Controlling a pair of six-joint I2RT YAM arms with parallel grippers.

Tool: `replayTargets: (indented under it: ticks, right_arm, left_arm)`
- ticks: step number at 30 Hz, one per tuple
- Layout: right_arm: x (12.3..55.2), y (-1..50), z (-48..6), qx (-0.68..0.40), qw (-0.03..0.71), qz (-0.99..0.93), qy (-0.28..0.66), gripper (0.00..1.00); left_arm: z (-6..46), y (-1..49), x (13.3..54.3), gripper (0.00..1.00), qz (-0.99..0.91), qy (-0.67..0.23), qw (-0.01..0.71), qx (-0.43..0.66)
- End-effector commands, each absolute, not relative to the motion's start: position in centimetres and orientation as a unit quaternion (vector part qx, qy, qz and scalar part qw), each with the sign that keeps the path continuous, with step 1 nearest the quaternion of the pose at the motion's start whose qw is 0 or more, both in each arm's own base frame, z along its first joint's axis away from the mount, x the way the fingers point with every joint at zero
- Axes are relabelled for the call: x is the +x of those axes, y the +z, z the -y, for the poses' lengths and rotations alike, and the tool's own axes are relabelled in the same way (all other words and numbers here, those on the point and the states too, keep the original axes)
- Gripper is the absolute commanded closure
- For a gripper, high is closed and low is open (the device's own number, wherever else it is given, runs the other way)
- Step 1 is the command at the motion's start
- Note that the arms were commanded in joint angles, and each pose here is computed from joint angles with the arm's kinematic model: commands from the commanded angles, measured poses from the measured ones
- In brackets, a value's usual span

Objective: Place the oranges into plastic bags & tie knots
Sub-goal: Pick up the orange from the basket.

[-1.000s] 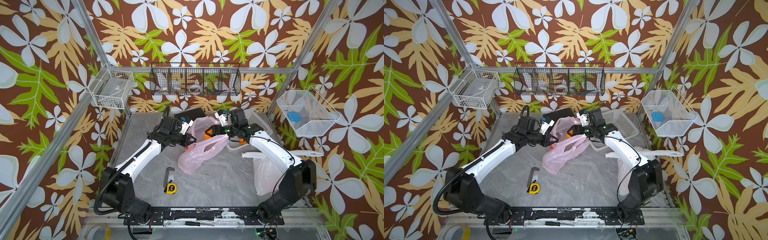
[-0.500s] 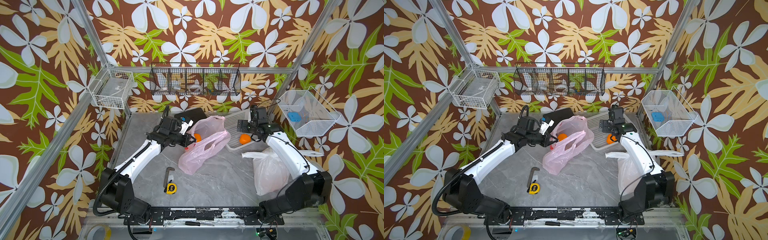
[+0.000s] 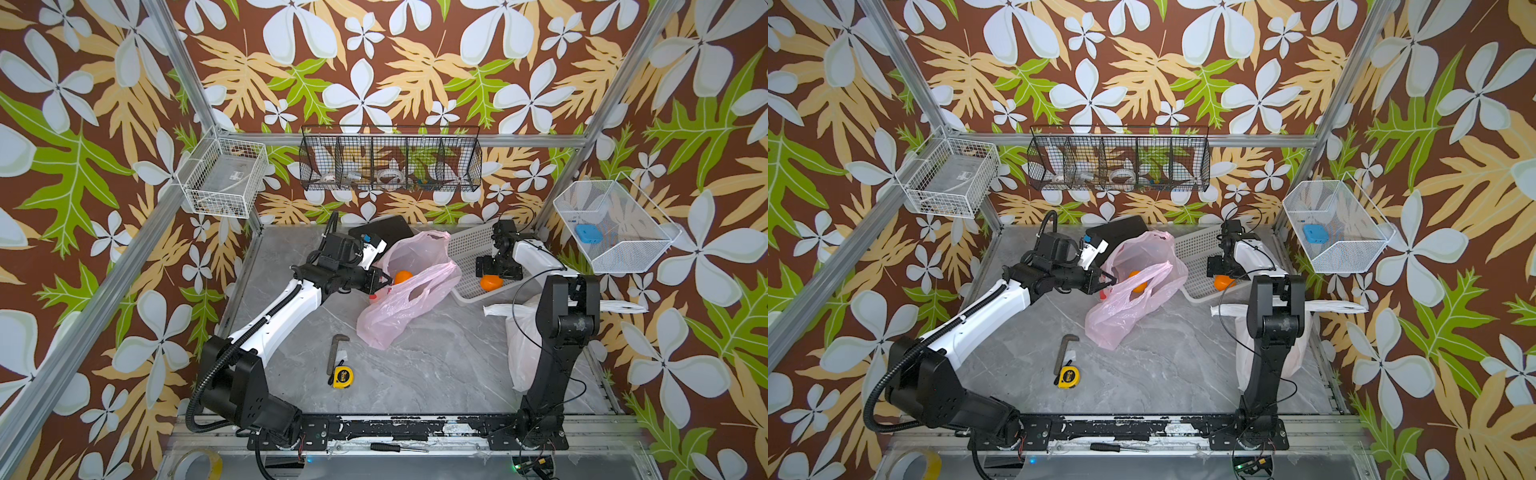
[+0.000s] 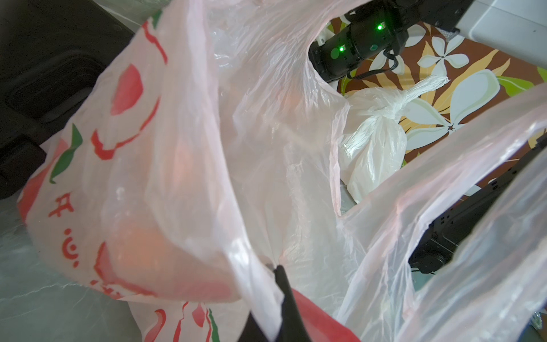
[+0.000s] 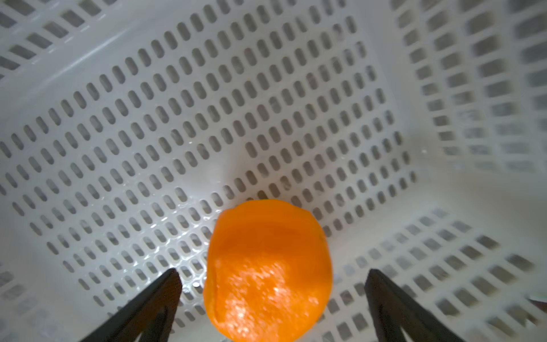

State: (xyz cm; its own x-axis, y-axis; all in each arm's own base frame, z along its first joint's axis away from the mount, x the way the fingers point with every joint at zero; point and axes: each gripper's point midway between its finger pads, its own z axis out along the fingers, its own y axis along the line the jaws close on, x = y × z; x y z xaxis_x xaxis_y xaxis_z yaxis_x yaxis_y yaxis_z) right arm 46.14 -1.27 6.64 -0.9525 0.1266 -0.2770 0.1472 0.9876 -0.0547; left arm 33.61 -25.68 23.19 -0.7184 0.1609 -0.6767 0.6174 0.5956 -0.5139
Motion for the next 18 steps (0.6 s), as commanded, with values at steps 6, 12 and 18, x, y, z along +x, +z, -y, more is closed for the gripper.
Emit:
replayTargets:
  ticks: [6, 12, 18]
  right_arm:
    - [44.7, 4.6, 0.9, 0.067, 0.091, -0.993, -0.028, 0.2]
    - [45.0, 6.8, 0.7, 0.075, 0.119, -0.99, -0.02, 0.4]
    - [44.8, 15.4, -1.1, 0.069, 0.238, -0.969, 0.025, 0.42]
  left_arm:
    - [25.7, 23.7, 33.6, 1.0, -0.838, -0.39, 0.299, 0.237]
    - [25.8, 24.0, 33.6, 1.0, -0.837, -0.39, 0.301, 0.238]
    - [25.6, 24.0, 33.5, 1.0, -0.839, -0.385, 0.301, 0.237]
